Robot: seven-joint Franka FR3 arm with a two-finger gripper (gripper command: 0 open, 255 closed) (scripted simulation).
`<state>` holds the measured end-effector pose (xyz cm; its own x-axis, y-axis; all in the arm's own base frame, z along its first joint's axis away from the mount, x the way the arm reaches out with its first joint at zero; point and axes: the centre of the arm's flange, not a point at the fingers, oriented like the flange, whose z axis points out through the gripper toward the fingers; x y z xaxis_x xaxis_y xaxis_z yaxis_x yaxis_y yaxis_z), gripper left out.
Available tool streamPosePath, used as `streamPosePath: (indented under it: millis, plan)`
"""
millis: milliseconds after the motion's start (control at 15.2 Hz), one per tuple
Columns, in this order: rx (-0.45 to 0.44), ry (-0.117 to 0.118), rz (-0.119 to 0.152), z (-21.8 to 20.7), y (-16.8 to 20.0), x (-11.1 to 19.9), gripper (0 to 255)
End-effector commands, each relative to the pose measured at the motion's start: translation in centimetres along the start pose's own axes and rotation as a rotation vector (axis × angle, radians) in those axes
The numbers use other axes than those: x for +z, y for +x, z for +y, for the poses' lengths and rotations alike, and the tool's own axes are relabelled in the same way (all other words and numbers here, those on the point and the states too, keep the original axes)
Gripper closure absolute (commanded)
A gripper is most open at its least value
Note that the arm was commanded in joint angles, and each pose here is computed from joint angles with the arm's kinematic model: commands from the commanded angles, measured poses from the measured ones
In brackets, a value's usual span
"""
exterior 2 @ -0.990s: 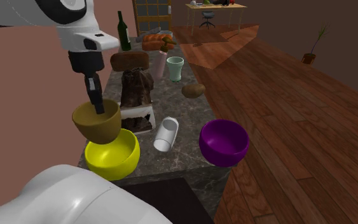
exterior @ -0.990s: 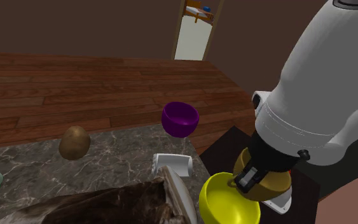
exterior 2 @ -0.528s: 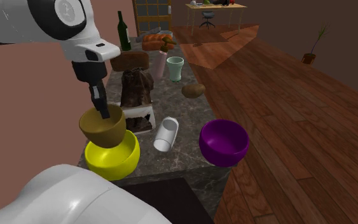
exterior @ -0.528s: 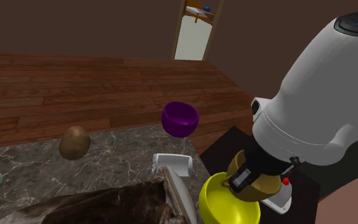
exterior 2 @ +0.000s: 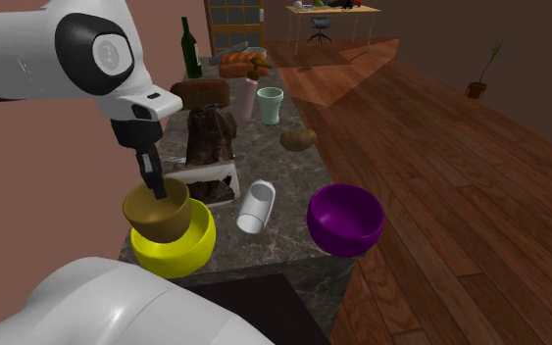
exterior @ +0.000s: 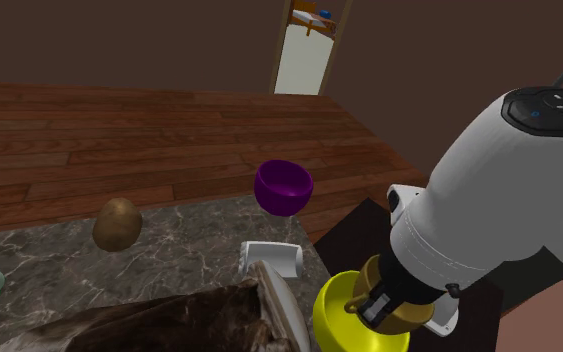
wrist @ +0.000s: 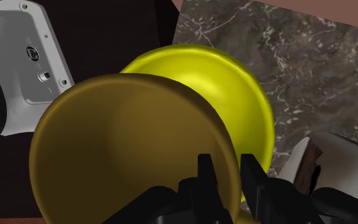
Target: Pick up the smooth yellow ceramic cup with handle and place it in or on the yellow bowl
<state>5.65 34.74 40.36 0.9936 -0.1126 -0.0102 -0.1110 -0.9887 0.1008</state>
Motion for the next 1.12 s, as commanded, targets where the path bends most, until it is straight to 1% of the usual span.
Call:
streamPosePath:
  millis: [0,330,396,726,990,1056]
  plan:
    - [0.001,0.005,0.01,0.0,0.0,0.1,255]
    - [0.001,0.005,0.01,0.0,0.0,0.1,255]
    - [0.001,0.005,0.01,0.0,0.0,0.1,0]
    - [0.001,0.005,0.01,0.0,0.0,0.1,0]
    - [0.001,0.005,0.01,0.0,0.0,-4.9,0]
    - [0.001,0.005,0.01,0.0,0.0,-4.9,0]
